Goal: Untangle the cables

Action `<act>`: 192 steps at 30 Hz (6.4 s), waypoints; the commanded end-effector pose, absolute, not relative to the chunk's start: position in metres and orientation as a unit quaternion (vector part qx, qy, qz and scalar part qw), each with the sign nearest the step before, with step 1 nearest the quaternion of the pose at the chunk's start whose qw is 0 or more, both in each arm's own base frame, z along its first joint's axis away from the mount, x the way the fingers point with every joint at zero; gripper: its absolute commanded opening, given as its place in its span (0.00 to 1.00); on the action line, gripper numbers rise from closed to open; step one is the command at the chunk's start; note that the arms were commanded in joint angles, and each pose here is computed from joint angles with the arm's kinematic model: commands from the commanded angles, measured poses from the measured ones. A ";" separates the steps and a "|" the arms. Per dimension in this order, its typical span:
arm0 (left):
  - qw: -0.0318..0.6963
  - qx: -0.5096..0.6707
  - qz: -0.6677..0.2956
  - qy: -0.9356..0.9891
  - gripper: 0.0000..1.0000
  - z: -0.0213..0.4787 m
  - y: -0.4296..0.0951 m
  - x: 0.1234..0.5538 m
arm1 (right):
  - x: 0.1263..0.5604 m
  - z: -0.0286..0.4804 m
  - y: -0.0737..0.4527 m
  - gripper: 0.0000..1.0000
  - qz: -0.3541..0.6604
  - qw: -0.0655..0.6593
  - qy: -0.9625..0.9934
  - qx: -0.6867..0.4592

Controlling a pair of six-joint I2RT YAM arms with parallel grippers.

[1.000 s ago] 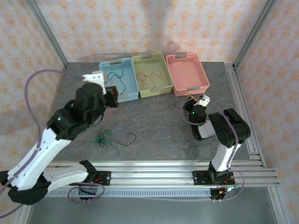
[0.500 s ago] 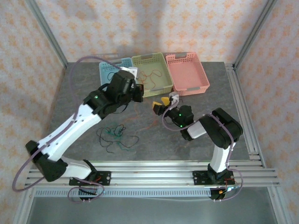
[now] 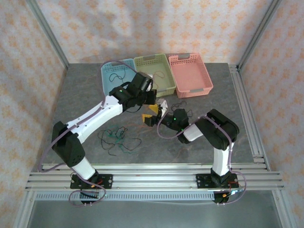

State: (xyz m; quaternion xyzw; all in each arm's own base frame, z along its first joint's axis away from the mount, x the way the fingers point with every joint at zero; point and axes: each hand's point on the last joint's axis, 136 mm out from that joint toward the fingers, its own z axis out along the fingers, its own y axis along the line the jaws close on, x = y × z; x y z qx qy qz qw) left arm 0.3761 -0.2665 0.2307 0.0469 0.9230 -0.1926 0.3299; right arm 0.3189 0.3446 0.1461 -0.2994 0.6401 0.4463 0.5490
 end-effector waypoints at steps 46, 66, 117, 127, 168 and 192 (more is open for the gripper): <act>0.421 0.012 -0.079 0.903 0.00 0.234 -0.236 0.434 | 0.319 0.150 0.343 0.60 0.379 0.602 0.615 -0.340; 0.393 -0.052 -0.057 0.916 0.00 0.197 -0.217 0.460 | 0.325 0.155 0.336 0.61 0.365 0.619 0.619 -0.318; 0.281 -0.054 0.020 0.958 0.83 0.130 -0.156 0.354 | 0.386 0.151 0.258 0.00 0.287 0.653 0.689 -0.128; 0.191 -0.095 0.009 0.977 0.72 0.070 -0.147 0.367 | 0.385 0.150 0.259 0.00 0.289 0.652 0.689 -0.130; 0.236 -0.114 -0.081 0.962 0.70 0.107 -0.158 0.334 | 0.385 0.148 0.262 0.00 0.290 0.650 0.689 -0.137; 0.197 -0.097 0.005 0.976 0.38 0.065 -0.176 0.350 | 0.385 0.147 0.263 0.00 0.293 0.648 0.689 -0.138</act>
